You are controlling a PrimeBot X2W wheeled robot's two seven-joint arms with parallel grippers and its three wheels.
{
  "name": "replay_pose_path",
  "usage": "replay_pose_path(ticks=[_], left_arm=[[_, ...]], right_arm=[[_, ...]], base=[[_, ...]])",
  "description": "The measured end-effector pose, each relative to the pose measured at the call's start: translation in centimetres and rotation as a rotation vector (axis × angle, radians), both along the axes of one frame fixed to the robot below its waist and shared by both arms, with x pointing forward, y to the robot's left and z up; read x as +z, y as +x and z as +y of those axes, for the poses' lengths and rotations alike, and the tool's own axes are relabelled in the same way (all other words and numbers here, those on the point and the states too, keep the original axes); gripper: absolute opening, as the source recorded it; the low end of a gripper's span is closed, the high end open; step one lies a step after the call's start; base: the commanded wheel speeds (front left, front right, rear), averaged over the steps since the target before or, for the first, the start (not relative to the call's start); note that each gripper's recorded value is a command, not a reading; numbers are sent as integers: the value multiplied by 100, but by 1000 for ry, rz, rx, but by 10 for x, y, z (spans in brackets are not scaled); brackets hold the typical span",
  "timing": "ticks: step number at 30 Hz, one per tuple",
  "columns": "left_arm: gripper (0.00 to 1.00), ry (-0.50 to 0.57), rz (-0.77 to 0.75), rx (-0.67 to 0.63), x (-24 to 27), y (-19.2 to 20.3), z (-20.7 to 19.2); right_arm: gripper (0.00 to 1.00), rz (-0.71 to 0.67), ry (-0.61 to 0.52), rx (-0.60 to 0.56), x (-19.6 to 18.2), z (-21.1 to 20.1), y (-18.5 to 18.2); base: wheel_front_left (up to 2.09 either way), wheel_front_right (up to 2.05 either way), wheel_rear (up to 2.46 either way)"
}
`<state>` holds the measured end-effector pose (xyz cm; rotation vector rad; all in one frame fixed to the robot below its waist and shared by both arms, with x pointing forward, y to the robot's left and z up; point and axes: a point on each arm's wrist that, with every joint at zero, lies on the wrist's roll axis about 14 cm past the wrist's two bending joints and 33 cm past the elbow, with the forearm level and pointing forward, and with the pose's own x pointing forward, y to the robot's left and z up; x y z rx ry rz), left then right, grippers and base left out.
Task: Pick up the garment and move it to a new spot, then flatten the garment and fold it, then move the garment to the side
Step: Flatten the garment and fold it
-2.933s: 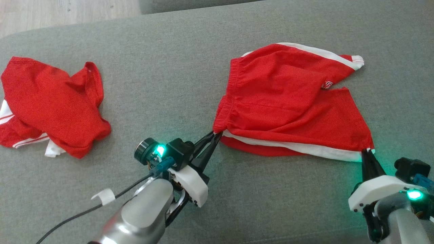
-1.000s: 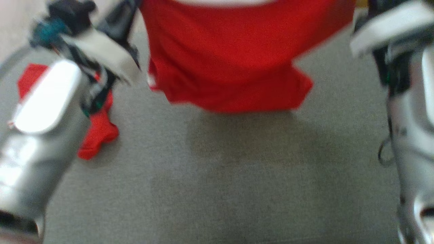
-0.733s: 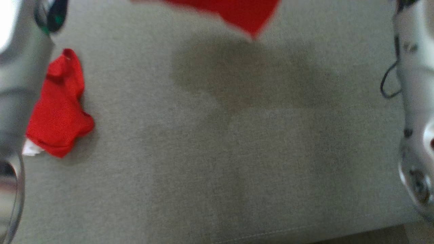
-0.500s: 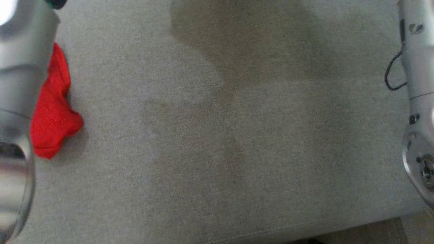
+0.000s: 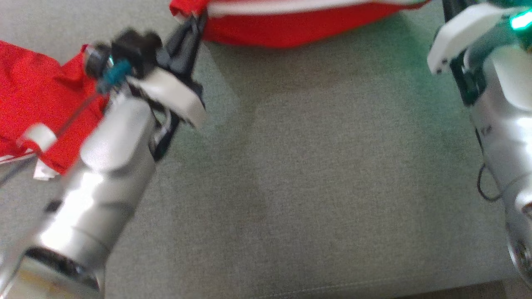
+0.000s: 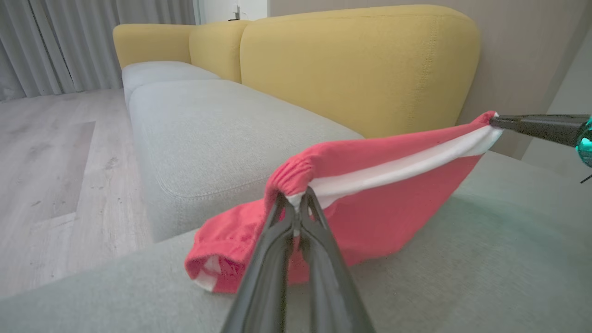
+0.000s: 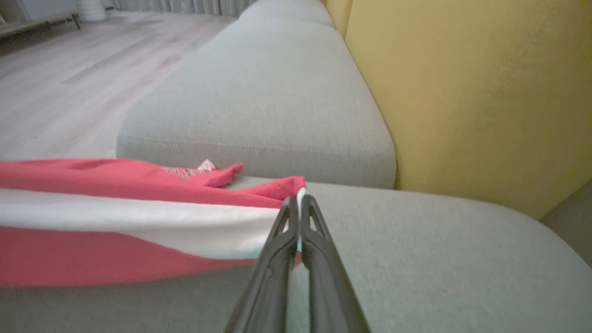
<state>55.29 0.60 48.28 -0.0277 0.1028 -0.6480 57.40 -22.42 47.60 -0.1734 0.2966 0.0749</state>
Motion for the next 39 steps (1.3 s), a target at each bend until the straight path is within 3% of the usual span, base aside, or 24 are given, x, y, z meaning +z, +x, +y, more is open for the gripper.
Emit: replay_pose_path(ticks=[10, 25, 31, 39], left_arm=[[0, -36, 106, -90, -28, -99, -16], [0, -85, 190, -138, -31, -216, -34], [0, -119, 159, -115, -12, -209, -34], [0, -176, 103, -14, 14, -141, -15]], right_arm=[[0, 263, 34, -6, -35, -31, -87], [0, 340, 78, 37, -12, -59, -187], [0, 157, 73, 48, 33, -53, -163], [0, 25, 65, 99, 54, -3, -90]], base=[[0, 0, 0], [0, 0, 0], [0, 0, 0], [0, 0, 0]])
